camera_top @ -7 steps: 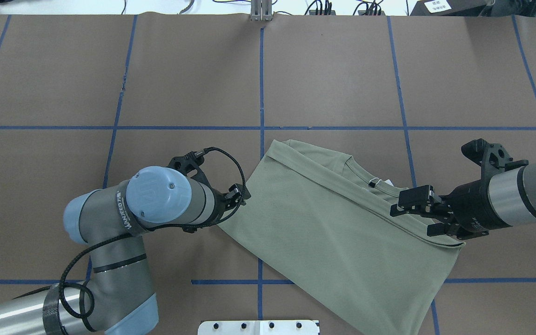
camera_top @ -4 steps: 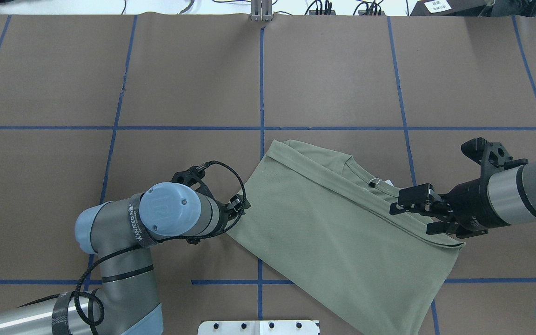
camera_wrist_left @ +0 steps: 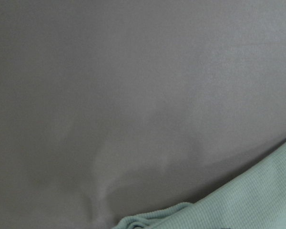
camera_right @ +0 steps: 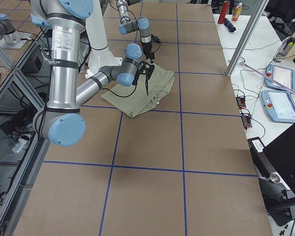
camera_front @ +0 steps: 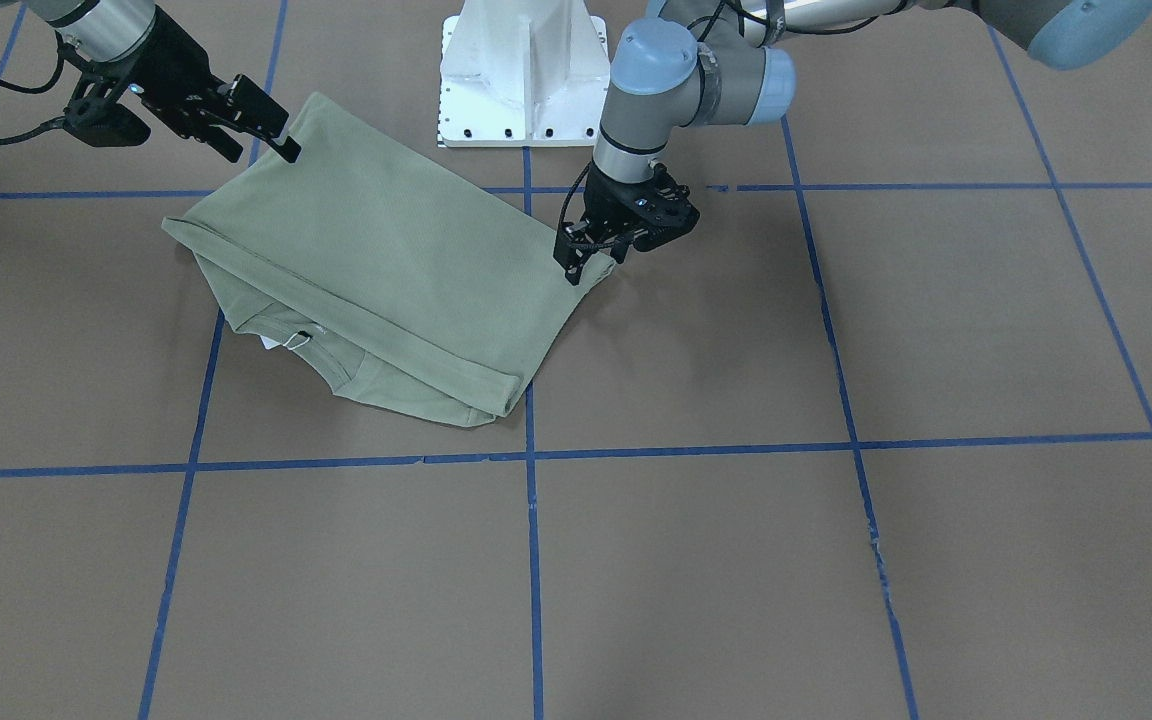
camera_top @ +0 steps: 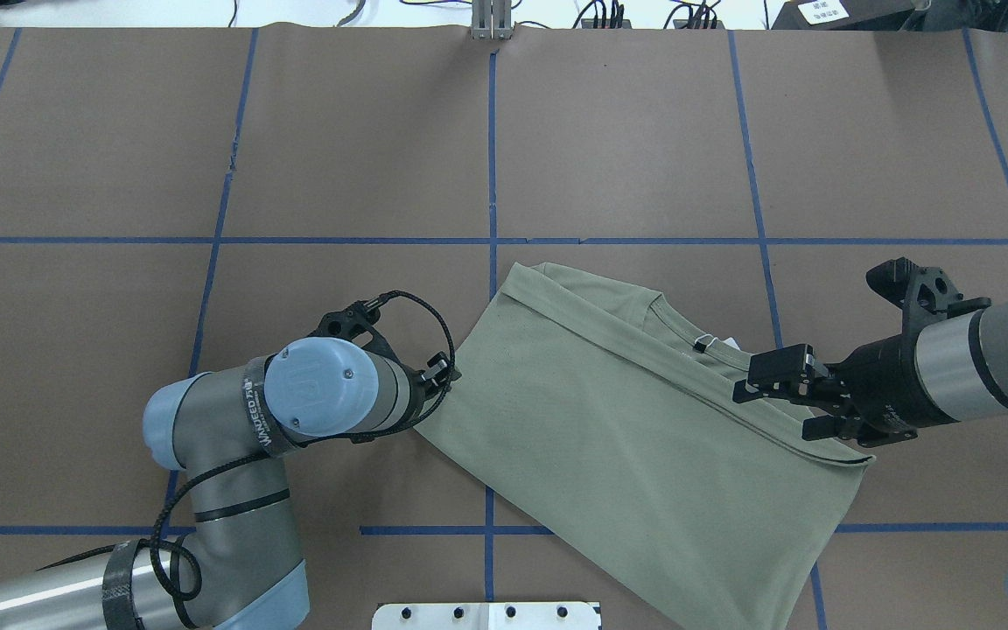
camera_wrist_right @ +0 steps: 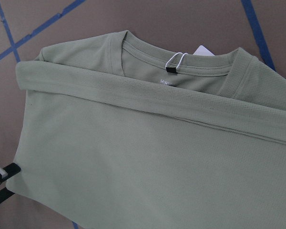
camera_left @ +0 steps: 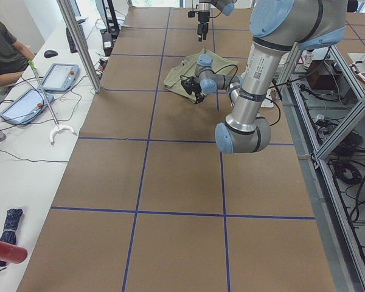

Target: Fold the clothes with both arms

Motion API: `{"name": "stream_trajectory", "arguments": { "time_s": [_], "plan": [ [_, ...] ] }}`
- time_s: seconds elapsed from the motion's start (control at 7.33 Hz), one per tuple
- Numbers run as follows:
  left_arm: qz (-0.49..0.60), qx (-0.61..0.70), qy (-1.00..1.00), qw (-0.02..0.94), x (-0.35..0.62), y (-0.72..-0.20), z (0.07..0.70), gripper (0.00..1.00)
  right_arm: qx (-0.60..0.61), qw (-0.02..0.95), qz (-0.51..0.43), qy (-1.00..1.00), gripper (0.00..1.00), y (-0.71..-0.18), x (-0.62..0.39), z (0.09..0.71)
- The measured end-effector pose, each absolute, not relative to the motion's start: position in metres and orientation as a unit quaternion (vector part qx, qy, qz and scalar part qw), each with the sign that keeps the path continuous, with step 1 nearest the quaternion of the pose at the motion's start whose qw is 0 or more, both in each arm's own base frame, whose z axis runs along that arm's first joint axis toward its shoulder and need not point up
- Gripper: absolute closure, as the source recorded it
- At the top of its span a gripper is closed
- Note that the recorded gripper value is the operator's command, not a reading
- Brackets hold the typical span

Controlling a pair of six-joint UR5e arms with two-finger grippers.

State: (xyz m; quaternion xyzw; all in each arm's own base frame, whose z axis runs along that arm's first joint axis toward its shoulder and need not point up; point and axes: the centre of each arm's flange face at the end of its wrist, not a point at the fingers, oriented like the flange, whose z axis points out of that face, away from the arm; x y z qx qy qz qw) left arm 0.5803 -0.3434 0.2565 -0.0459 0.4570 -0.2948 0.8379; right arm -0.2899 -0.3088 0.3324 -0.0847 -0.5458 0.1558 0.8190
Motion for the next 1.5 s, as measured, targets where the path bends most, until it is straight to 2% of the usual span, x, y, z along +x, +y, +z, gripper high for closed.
{"name": "stream_trajectory", "arguments": {
  "time_s": [0.27, 1.09, 1.5],
  "plan": [
    [-0.296, -0.044, 0.454, 0.839, 0.583, -0.345, 0.260, 1.00, -0.085, 0.820, 0.157, -0.544, 0.00, -0.310, -0.290, 0.334],
    [-0.291, -0.043, 0.459, 0.838, 0.579, -0.347, 0.253, 1.00, -0.084, 0.819, 0.160, -0.544, 0.00, -0.311, -0.288, 0.335],
    [-0.291, 0.005, 0.461, 0.838, 0.559, -0.414, 0.245, 1.00, -0.082, 0.820, 0.163, -0.542, 0.00, -0.313, -0.288, 0.337]
  ]
}}
